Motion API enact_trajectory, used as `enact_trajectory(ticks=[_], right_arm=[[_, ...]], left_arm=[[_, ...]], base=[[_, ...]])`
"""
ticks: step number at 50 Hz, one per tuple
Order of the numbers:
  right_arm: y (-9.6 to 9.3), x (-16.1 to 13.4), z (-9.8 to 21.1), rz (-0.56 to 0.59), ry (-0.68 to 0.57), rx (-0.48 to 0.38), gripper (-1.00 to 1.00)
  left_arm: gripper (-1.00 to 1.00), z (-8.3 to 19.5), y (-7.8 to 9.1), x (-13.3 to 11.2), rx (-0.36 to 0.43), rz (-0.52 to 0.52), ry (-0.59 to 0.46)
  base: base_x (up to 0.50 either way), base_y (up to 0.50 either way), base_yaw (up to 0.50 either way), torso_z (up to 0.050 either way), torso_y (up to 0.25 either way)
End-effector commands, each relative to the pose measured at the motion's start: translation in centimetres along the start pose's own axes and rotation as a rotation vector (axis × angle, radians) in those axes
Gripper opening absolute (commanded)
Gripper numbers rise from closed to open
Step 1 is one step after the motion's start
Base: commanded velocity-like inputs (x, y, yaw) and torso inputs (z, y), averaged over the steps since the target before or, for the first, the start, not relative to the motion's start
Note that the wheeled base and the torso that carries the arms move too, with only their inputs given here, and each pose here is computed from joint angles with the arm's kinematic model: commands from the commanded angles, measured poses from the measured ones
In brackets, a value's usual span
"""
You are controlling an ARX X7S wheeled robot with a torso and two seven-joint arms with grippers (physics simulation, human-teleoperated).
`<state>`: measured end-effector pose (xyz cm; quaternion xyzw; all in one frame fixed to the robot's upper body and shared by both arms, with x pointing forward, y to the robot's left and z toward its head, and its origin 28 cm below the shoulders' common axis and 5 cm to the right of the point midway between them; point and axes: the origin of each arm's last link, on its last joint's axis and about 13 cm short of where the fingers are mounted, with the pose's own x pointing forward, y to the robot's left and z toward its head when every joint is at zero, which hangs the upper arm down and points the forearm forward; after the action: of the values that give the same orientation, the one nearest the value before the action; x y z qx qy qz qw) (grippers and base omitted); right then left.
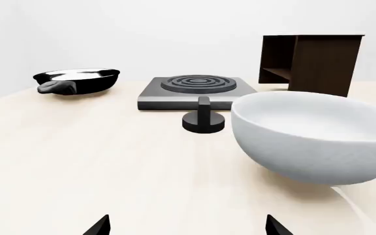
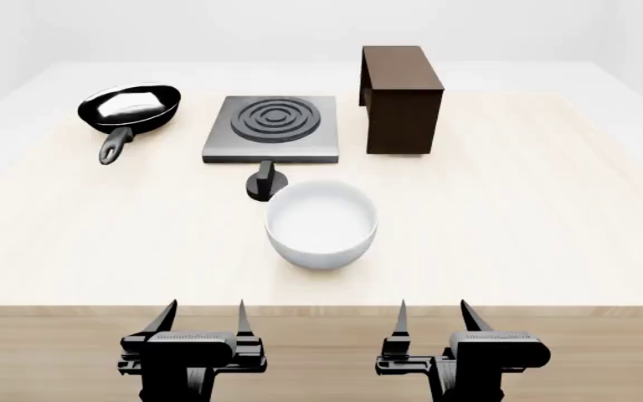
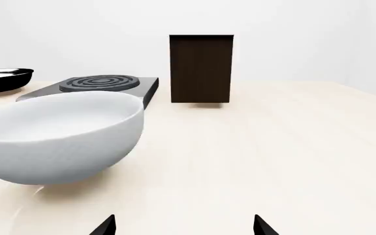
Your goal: Turn on the stove.
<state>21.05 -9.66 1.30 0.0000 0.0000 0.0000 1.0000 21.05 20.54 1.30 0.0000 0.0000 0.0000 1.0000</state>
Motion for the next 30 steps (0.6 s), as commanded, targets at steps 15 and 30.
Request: enact_trajectory(ticks=[15,30], right_arm=[[0.15,0.05,-0.11,-0.027,-0.021,-0.036,1.0],[0.12,0.02,-0.03,-0.031,-0.028,-0.036,1.0]], left_arm=[[1.0,-0.01,0.05,0.07,0.0,0.002,0.003],[1.0,-0.08,0.09,0.09,0.001,0.002,0.004]], base=[[0.0,0.0,0.0,0.0,0.0],[0.0,0.47,0.0,0.0,0.0]])
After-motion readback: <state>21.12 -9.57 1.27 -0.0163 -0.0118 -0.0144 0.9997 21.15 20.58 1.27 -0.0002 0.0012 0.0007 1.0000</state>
